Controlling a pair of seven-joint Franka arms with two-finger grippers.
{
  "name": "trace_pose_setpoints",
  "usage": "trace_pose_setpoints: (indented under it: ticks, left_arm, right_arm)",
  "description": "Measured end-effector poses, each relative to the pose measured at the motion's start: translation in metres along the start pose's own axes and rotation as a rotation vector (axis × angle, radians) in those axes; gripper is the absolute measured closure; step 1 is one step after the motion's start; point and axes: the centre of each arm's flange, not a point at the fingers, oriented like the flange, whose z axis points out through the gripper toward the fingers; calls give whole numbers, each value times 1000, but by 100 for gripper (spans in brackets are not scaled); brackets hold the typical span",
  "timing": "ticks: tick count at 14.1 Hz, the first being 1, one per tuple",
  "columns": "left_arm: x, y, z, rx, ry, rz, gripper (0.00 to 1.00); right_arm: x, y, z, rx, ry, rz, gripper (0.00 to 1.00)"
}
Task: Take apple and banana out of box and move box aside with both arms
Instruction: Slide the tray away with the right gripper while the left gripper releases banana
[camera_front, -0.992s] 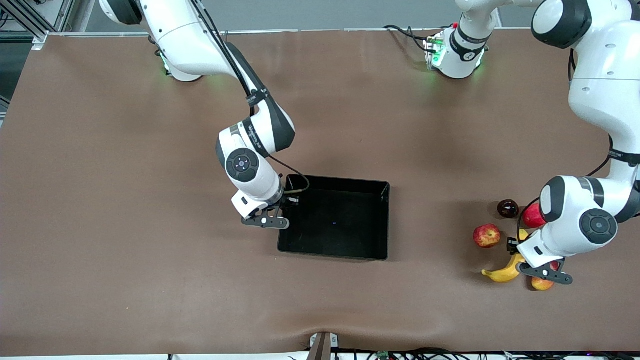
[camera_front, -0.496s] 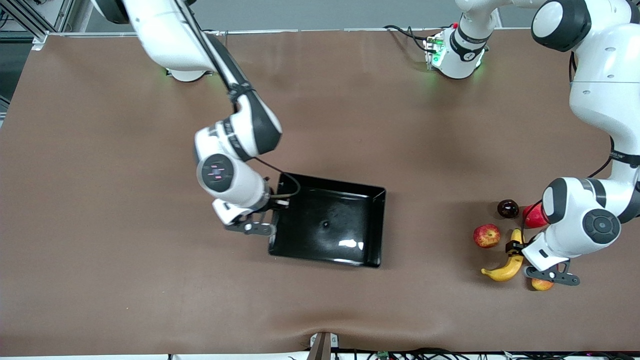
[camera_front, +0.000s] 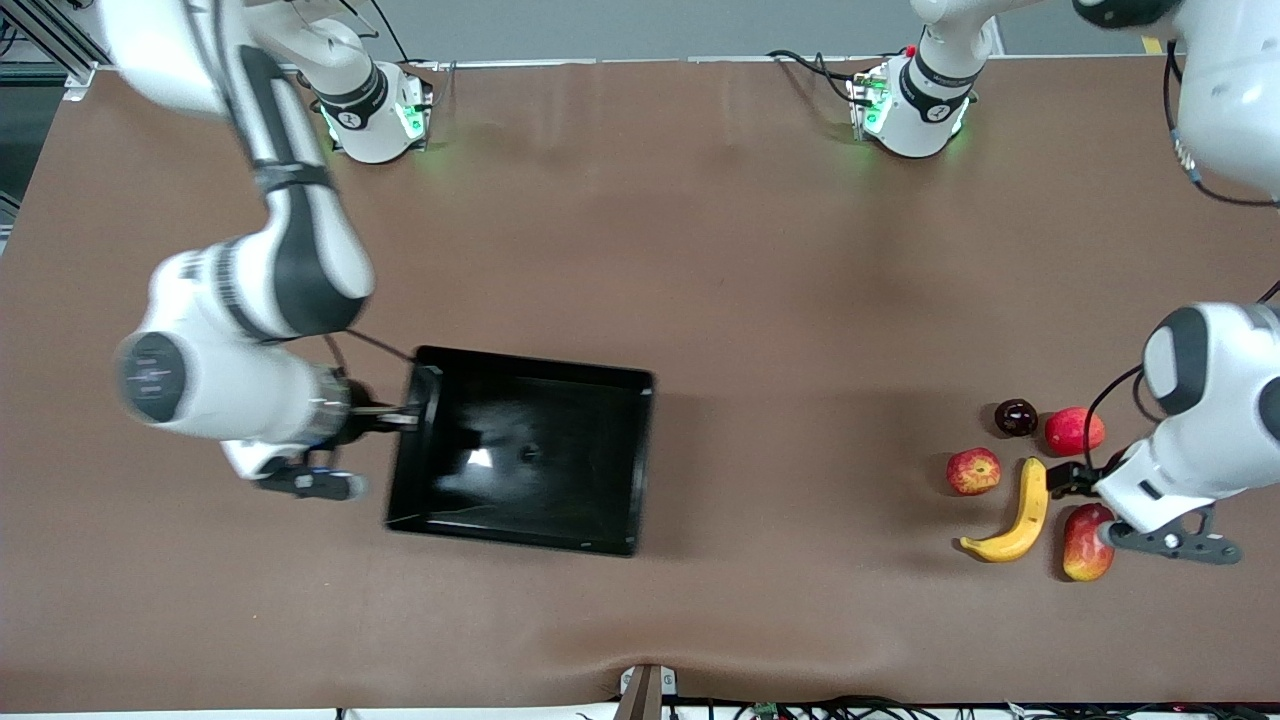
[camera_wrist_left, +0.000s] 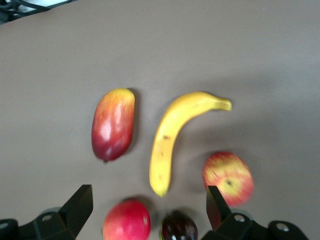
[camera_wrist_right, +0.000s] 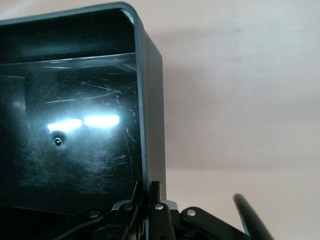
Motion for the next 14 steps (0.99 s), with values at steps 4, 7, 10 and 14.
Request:
trace_pose_setpoints:
  ticks: [4, 7, 10, 14]
  left_arm:
    - [-27, 4, -77, -8, -72, -94, 0]
    - [-42, 18, -133, 3, -65, -159, 0]
    - [-53, 25, -182, 27, -6, -174, 0]
    - [-70, 24, -227, -46, 49, -219, 0]
  right_arm:
    - [10, 122, -14, 29, -20, -58, 94]
    - [10, 218, -12, 57, -39, -123, 94]
    - [-4, 320, 1, 94, -47, -150, 94]
    - [-21, 388, 36, 83, -6, -134, 94]
